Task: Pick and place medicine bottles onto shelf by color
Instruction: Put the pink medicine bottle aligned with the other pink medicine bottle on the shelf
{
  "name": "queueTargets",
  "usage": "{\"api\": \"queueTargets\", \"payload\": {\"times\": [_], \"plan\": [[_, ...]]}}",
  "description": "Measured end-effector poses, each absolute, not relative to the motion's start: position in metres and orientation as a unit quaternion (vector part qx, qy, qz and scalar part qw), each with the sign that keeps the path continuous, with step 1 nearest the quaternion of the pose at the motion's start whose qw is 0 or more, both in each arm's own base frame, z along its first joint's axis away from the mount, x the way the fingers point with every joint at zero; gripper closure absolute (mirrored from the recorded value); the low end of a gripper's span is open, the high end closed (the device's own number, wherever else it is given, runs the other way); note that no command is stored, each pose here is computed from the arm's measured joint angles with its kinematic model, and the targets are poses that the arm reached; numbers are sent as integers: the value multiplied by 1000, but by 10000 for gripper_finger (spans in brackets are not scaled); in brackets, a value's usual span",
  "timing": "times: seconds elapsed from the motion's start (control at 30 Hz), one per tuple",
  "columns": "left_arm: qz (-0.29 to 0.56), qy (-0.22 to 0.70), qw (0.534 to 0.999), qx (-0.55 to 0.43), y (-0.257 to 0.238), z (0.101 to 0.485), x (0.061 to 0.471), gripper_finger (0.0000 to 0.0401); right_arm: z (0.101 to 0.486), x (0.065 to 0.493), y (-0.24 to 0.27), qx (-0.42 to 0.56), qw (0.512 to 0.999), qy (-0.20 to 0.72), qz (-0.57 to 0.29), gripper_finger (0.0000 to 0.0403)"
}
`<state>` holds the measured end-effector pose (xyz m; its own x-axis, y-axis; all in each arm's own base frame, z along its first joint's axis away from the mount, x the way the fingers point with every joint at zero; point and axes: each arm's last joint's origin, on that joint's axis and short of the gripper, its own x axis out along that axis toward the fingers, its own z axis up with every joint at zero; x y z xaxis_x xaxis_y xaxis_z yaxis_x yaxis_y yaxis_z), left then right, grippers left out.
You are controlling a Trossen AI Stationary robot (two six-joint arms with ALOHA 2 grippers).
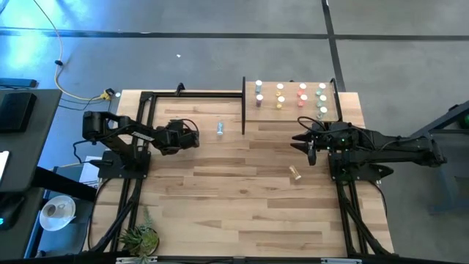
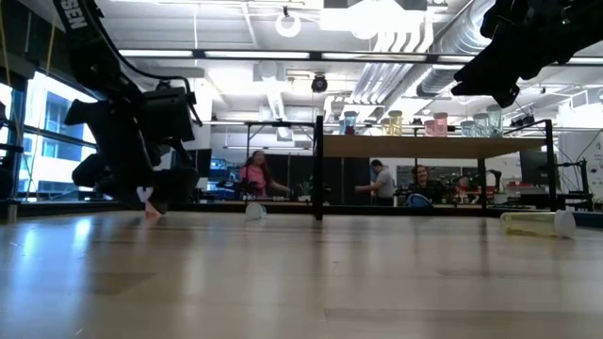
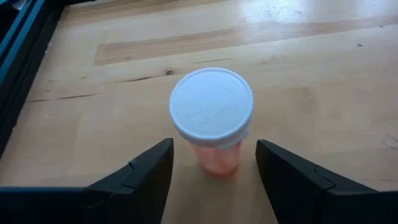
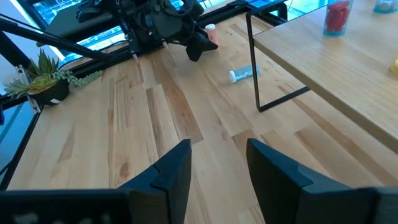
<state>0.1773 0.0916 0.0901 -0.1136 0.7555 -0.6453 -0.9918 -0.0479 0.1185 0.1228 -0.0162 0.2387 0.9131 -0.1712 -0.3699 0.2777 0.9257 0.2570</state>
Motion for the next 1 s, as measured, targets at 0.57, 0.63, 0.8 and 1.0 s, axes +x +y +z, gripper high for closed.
{"api": "queueTargets", "payload": {"times": [0.57, 0.63, 0.8, 1.0], "plan": [[687, 293, 636, -194, 92, 90, 177, 302, 239, 123, -16, 153, 966, 173, -118, 256], [687, 293, 636, -194, 92, 90, 177, 304, 239, 123, -16, 153, 966, 173, -118, 256], [680, 308, 640, -181, 92, 90, 177, 302, 239, 123, -16, 153, 966, 173, -118, 256], [652, 326, 658, -191, 90, 96, 179, 304, 239, 123, -16, 153, 966, 173, -118, 256]]}}
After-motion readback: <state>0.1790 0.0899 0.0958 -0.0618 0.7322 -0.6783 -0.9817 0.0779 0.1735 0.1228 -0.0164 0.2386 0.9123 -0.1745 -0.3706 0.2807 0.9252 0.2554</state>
